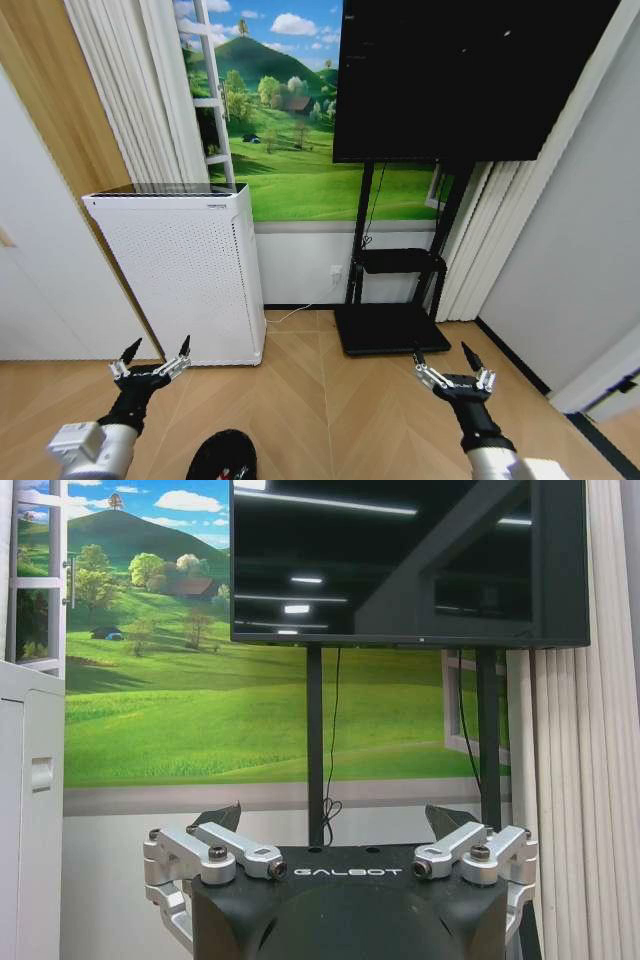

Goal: Pick up the trash bin and place the garbage on the floor into it.

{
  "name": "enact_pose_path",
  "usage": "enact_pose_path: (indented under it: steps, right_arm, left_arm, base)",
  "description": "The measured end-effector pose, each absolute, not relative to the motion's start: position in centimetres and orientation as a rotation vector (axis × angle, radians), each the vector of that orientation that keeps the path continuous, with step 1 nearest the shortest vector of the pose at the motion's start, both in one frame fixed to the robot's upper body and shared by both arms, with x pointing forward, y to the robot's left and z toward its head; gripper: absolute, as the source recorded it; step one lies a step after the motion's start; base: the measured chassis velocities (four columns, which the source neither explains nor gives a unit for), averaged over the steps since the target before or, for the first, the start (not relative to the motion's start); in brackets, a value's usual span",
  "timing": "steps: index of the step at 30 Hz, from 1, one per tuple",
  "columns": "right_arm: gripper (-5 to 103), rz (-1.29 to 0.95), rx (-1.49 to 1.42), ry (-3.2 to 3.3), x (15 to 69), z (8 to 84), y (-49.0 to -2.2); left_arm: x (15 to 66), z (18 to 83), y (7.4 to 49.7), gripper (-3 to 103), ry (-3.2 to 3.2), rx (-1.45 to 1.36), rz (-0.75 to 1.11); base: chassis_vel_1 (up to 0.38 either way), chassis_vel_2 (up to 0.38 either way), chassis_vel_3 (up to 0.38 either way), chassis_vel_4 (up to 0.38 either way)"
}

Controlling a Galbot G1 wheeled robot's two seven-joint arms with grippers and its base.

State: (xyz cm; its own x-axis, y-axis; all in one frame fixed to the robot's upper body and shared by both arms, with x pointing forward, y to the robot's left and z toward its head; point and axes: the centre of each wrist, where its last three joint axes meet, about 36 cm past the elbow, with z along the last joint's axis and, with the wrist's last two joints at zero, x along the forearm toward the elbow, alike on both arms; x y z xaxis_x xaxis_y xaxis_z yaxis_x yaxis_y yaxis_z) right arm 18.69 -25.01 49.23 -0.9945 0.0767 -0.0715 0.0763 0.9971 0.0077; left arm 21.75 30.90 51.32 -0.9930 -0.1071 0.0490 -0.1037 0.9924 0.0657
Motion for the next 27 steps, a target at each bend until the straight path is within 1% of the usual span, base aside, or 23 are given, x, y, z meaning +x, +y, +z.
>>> enact_pose_path:
  steps: [9, 27]
  right_arm:
    - [100, 0.008, 0.118, 3.067, 18.7, 49.23, -25.01]
    - [100, 0.007, 0.118, 3.067, 18.69, 49.23, -25.01]
  left_arm:
    - [21.75, 51.31, 30.9, 100, -3.083, 0.163, -0.097]
    - [21.75, 51.31, 30.9, 100, -3.083, 0.163, -0.097]
  base:
    - [-0.034, -0.035, 0.038, 0.037]
    - [0.0, 0.0, 0.0, 0.0]
